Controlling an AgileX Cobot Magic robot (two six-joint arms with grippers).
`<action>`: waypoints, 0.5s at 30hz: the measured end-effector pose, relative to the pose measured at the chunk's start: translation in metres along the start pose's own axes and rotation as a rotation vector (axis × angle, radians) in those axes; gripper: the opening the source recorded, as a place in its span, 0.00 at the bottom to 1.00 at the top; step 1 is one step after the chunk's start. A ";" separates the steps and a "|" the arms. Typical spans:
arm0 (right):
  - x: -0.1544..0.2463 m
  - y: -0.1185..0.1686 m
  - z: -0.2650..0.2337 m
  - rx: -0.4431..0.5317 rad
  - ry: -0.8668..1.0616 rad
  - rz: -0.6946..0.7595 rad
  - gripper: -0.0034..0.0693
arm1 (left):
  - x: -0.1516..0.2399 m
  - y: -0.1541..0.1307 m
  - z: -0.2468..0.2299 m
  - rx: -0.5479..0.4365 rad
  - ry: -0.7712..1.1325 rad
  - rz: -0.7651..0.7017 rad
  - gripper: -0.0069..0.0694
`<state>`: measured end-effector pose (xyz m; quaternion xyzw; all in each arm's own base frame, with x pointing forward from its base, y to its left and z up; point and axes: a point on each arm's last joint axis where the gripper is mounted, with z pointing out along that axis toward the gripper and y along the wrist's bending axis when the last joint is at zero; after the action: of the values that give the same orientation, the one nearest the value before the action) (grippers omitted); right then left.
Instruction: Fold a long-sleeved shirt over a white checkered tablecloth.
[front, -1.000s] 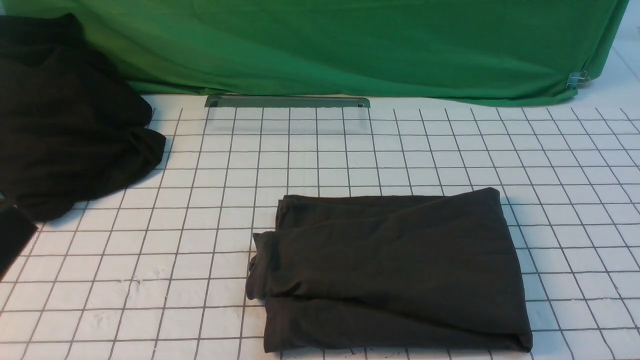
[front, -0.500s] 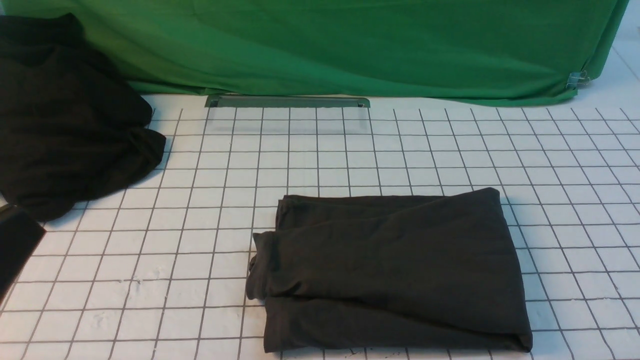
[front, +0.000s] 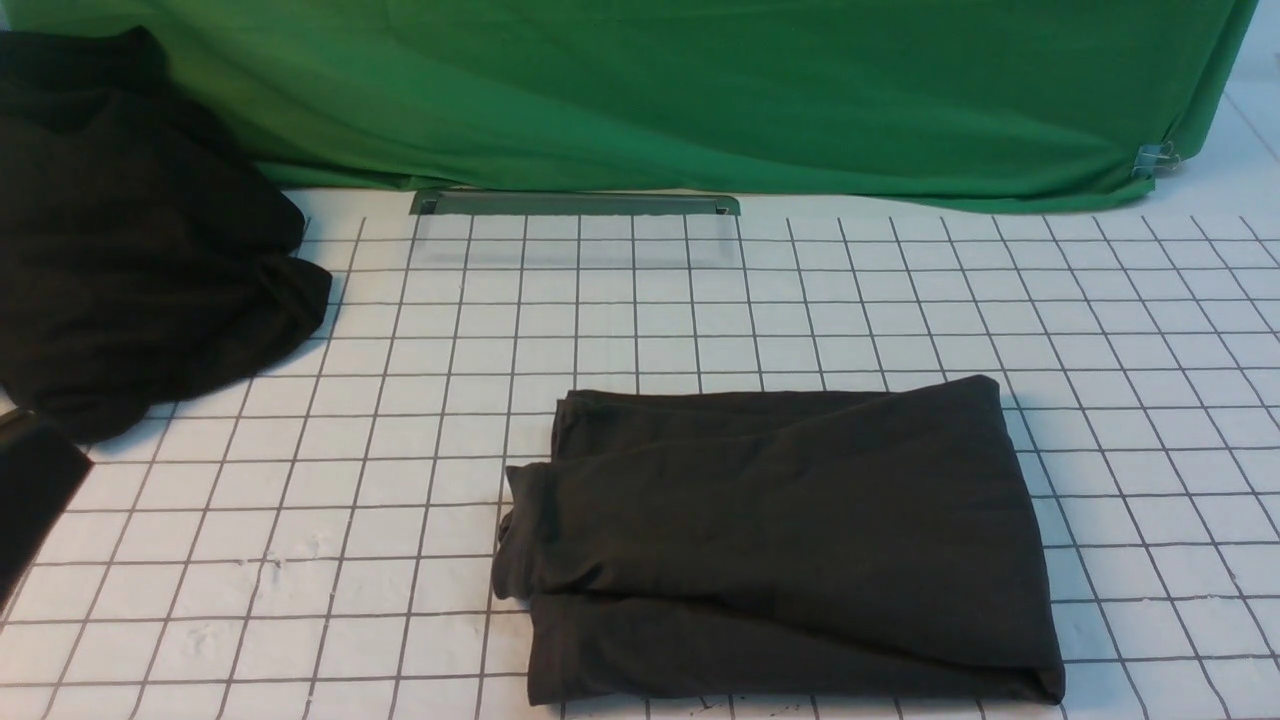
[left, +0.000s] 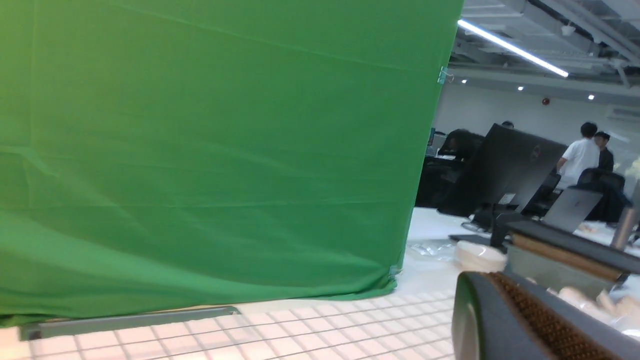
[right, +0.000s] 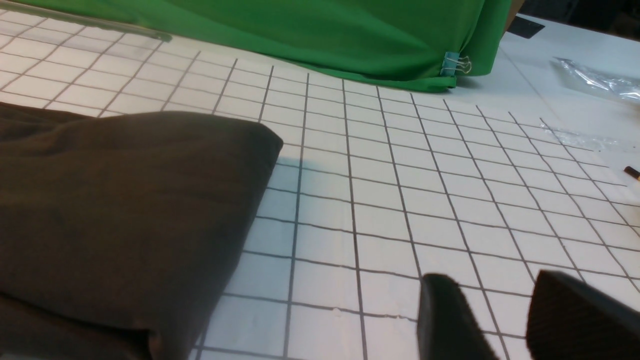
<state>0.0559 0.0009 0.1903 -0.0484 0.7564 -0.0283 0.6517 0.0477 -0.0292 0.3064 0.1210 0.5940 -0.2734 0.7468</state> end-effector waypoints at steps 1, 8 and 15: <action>0.000 0.000 0.000 0.000 0.000 0.000 0.38 | 0.000 0.000 0.000 0.000 0.002 0.000 0.09; 0.000 0.000 0.000 0.000 0.000 -0.001 0.38 | 0.023 0.010 -0.001 -0.120 0.103 0.175 0.09; 0.000 0.000 0.000 0.000 0.000 -0.001 0.38 | 0.067 0.035 -0.015 -0.410 0.180 0.143 0.09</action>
<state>0.0559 0.0009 0.1903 -0.0487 0.7564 -0.0287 0.6517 0.0643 -0.0104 0.2333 0.0323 0.6911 -0.0815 0.7175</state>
